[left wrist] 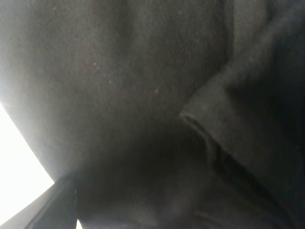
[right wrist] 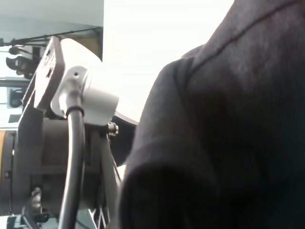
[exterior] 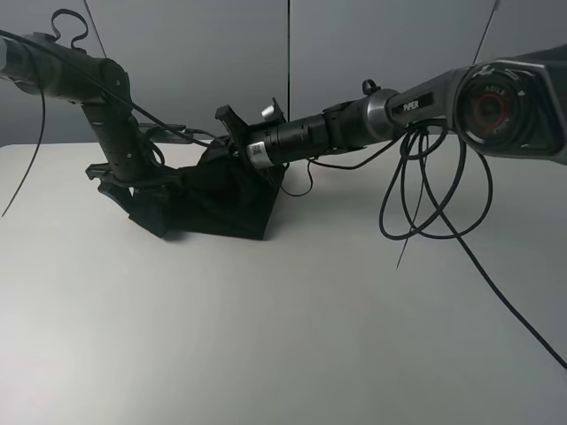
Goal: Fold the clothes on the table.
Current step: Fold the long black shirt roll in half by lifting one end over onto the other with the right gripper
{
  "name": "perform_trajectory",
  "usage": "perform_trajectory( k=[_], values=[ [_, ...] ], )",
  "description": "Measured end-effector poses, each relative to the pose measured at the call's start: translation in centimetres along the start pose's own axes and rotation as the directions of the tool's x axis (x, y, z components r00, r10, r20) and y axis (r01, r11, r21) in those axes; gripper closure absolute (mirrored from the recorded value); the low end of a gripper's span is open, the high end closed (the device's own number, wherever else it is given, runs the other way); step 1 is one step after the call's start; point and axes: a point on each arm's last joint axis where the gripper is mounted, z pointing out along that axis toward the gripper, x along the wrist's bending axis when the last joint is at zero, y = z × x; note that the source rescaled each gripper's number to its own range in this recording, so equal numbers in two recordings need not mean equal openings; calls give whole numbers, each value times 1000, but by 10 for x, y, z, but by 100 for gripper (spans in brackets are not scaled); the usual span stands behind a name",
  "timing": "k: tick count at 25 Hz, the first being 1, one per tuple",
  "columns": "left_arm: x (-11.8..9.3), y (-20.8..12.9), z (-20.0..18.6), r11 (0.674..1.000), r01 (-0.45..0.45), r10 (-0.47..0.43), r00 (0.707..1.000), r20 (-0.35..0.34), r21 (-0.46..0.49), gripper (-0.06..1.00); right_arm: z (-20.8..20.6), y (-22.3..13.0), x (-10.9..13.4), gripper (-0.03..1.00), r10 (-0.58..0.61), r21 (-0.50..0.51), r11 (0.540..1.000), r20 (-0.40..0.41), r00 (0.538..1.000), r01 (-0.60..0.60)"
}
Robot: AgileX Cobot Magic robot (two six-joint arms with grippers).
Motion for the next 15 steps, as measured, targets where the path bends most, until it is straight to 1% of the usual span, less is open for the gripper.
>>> perform_trajectory(
  k=[6, 10, 15],
  values=[
    [0, 0, 0, 1000, -12, 12, 1000, 1, 0, -2, 6, 1, -3, 87, -3, 4, 1000, -11, 1000, 3],
    [0, 0, 0, 1000, -20, 20, 1000, 2, 0, -2, 8, -3, -5, 87, -35, 31, 999, 16, 999, 34],
    [0, 0, 0, 1000, -17, 17, 1000, 6, 4, -2, 9, -3, -9, 87, -55, 35, 998, 47, 997, 54]
  ],
)
